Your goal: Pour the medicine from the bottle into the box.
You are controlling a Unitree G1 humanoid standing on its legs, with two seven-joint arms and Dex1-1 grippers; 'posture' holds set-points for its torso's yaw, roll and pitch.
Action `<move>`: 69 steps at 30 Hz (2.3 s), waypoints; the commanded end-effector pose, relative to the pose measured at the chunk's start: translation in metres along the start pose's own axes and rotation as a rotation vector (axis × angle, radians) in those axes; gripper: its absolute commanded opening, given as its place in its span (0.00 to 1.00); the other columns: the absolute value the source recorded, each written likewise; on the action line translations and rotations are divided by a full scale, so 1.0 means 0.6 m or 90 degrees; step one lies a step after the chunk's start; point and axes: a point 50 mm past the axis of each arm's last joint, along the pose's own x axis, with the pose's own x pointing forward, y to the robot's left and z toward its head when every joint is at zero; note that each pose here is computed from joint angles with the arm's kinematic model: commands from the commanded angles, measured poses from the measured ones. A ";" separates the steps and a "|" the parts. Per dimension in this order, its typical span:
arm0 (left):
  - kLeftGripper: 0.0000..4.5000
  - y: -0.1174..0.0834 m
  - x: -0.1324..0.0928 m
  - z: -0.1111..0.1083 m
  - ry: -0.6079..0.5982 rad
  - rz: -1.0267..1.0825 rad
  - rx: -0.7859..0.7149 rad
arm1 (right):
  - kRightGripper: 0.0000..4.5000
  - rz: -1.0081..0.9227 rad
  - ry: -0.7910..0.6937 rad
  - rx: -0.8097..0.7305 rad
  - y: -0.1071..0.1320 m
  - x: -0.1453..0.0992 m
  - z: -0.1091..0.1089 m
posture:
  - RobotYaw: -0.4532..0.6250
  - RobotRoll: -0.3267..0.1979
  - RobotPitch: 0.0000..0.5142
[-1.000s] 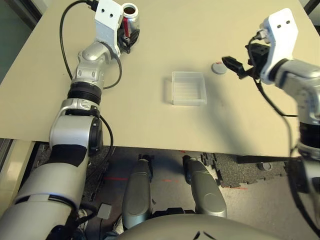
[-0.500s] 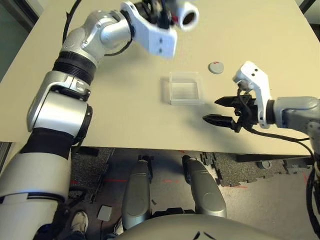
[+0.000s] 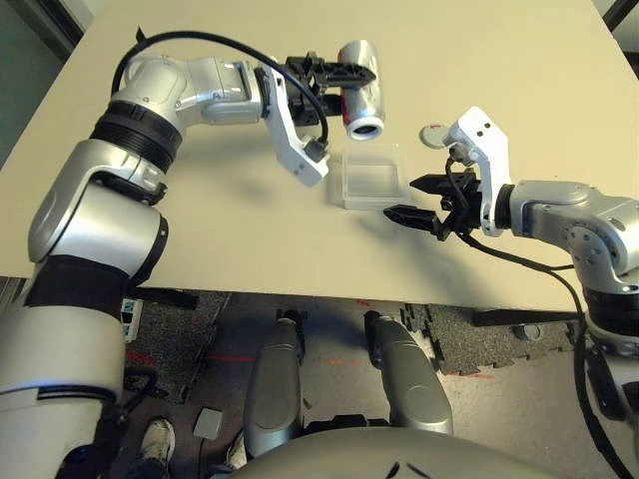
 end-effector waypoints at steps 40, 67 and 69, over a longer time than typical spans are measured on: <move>0.54 -0.002 0.042 0.027 0.049 0.002 -0.092 | 1.00 -0.016 0.039 -0.008 -0.004 -0.004 -0.006 | 0.47 0.62 0.48; 0.54 -0.015 0.046 -0.008 0.117 0.081 -0.347 | 1.00 -0.015 0.007 -0.005 -0.004 0.005 -0.001 | 0.46 0.62 0.44; 0.54 -0.020 0.036 -0.027 0.169 0.137 -0.516 | 1.00 -0.017 0.004 -0.004 -0.005 0.002 0.000 | 0.46 0.62 0.44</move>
